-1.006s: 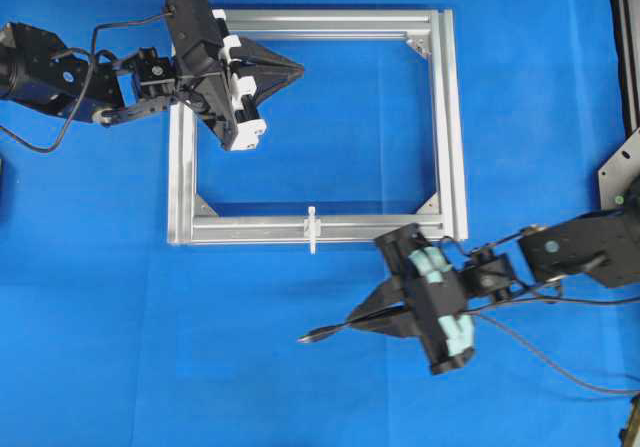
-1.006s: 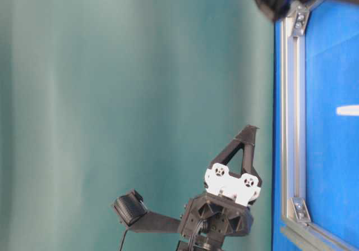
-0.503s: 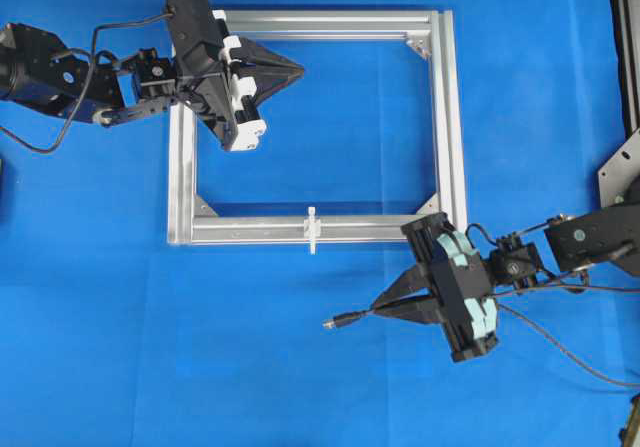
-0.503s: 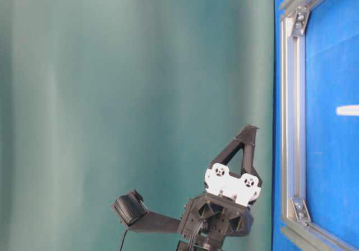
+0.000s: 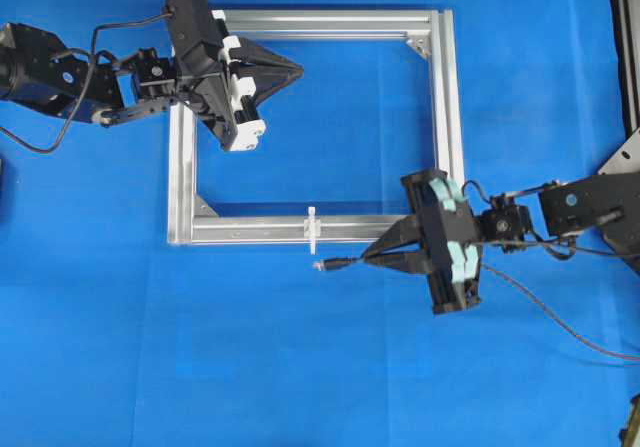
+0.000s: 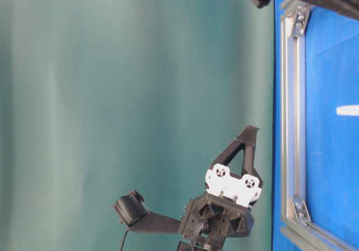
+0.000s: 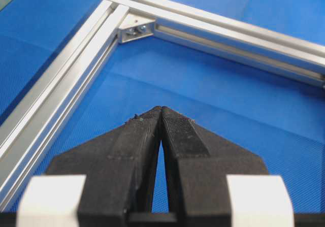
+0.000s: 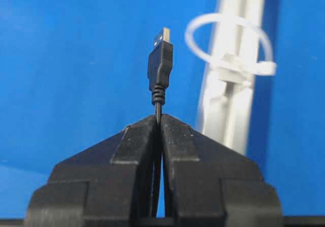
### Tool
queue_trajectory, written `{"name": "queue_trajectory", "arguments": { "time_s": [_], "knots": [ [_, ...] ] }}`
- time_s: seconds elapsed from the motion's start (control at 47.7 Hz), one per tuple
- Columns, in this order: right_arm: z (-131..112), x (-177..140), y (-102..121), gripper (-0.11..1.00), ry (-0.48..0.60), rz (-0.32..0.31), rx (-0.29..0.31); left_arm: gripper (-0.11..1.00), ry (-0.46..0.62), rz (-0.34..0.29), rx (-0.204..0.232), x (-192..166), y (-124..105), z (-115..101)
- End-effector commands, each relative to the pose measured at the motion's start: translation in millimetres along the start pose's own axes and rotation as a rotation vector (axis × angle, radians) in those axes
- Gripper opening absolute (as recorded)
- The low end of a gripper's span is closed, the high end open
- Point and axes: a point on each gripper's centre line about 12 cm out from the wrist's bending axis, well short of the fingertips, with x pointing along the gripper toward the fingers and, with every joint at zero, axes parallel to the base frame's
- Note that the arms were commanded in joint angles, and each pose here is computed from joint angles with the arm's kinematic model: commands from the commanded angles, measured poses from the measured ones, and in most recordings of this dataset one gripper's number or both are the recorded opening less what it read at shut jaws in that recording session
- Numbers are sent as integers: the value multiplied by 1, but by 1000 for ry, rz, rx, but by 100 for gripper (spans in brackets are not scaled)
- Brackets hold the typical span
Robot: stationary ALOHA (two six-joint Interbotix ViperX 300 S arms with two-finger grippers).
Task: Insert the wire through the string loop located in the center.
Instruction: 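Carry the plug leftward to the white zip-tie loop on the bottom rail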
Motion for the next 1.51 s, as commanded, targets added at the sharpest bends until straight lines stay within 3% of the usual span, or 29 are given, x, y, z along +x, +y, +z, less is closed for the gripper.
{"name": "queue_trajectory", "arguments": {
  "time_s": [0.0,0.356,1.488],
  "knots": [
    [10,-5,-6,-2,-41,-16,14,0,-35,-7,0,-3,-2,12],
    [9,-9,-24,-2,-43,-63,38,0,-35,-7,0,-3,-2,12],
    [10,-10,-24,-2,-52,-64,38,0,-35,-7,0,-3,-2,12]
  ]
}}
